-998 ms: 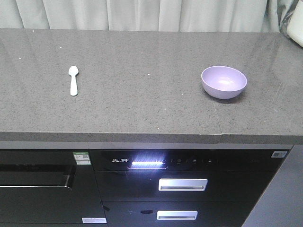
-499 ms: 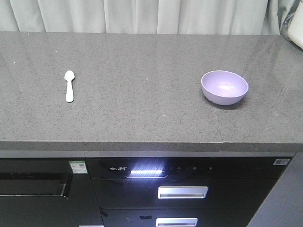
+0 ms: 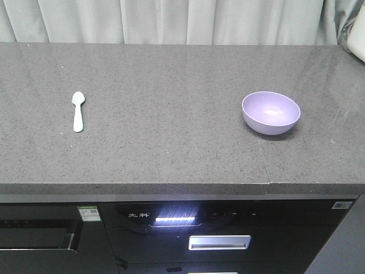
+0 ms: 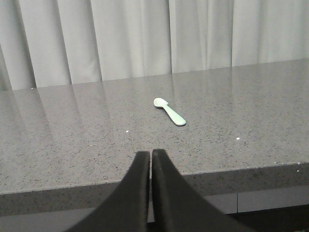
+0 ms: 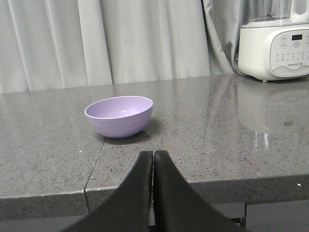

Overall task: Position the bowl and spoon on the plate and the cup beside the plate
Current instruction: 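Drive the base up to the counter, centering between spoon and bowl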

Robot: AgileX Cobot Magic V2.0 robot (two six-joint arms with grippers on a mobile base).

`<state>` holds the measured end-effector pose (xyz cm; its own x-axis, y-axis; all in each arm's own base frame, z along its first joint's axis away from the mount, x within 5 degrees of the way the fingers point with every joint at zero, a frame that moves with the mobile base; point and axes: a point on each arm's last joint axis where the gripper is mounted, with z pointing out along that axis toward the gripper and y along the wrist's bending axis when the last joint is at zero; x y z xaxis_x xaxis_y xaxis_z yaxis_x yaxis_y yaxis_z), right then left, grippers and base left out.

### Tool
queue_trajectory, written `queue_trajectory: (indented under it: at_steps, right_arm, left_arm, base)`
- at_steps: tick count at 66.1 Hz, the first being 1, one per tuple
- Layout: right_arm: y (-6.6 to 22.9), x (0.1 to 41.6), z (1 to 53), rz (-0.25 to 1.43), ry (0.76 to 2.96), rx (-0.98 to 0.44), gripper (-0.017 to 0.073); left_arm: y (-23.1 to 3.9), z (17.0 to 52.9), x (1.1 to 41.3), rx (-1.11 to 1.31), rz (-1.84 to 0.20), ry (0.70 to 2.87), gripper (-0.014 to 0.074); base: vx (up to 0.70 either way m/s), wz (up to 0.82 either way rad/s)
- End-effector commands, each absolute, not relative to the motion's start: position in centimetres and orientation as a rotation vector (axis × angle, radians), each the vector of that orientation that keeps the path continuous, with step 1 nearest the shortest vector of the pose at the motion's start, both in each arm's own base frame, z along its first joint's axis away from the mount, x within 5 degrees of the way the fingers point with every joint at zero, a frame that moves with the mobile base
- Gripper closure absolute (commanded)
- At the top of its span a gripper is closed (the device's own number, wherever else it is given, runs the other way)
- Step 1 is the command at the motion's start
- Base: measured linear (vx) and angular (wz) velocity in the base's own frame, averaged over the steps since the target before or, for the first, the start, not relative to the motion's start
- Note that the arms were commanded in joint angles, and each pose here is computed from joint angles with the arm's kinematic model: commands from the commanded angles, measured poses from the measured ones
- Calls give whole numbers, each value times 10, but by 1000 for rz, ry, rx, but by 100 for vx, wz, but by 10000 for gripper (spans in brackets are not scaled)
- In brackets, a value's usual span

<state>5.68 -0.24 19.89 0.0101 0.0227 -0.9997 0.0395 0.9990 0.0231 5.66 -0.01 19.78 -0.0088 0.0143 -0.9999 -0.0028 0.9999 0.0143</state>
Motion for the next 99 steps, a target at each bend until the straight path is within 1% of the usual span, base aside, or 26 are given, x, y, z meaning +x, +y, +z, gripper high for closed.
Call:
queue_trajectory:
  at_steps: [1, 99]
  right_arm:
    - [-2, 56, 201, -14, 1488, 44, 564]
    - [-2, 56, 201, -14, 1488, 44, 564]
  left_arm:
    - [0, 195, 57, -8, 5, 1526, 599]
    - [0, 195, 57, -8, 5, 1526, 599]
  base:
    - [6, -1]
    - [4, -1]
